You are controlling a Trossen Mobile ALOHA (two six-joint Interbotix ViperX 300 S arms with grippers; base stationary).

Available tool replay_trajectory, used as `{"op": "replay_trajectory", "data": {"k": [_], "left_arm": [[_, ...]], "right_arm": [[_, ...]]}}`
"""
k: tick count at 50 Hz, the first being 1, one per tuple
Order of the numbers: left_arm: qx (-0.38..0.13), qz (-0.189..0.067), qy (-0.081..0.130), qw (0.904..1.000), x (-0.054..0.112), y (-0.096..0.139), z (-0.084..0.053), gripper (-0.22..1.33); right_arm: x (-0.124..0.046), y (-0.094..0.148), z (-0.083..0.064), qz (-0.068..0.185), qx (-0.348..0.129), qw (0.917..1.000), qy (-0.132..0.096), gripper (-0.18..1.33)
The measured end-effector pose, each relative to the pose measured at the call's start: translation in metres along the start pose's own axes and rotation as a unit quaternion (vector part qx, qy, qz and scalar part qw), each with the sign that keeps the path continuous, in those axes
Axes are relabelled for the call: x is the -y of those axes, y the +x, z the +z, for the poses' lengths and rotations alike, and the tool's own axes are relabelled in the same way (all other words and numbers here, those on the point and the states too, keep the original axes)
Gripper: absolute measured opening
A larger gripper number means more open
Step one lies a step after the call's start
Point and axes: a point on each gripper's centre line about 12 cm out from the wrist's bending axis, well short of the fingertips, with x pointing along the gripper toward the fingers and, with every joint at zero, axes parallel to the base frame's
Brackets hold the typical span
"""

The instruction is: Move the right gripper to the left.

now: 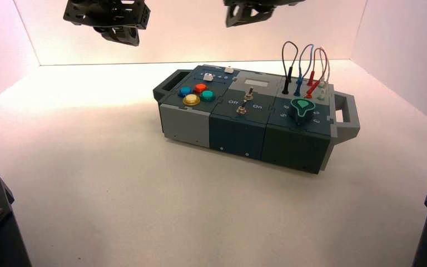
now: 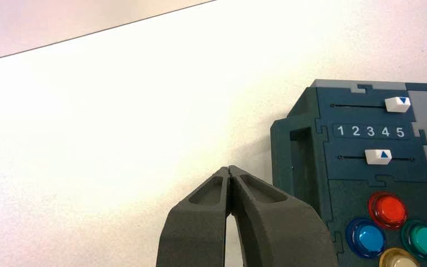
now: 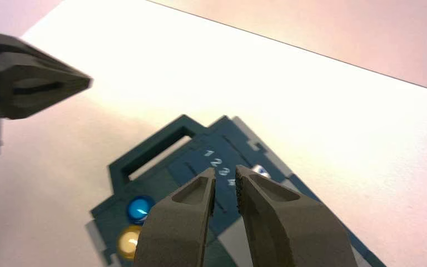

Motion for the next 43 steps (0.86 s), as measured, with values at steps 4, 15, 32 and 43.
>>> {"op": "replay_trajectory", "data": {"k": [4,15,32,43], "left_arm": [[-0.002,0.000,0.002,1.0000,0.000,0.002,-0.001,-0.16],[-0.005,0.000,0.002,1.0000,0.000,0.004,-0.001,-0.16],[-0.006,0.000,0.004,1.0000,0.000,0.007,0.001,-0.16],[-0.007,0.000,0.004,1.0000,0.000,0.008,0.000,-0.16]], "right_arm": [[-0.010,0.000,0.003,0.011,0.004,0.9999,-0.008,0.45],[-0.022,0.000,0.003,0.022,0.004,0.9996,-0.018,0.45],[-0.021,0.008,-0.003,0.021,-0.008,0.9996,-0.017,0.45],[-0.021,0.015,-0.004,0.021,-0.013,0.9995,-0.019,0.45]]}}
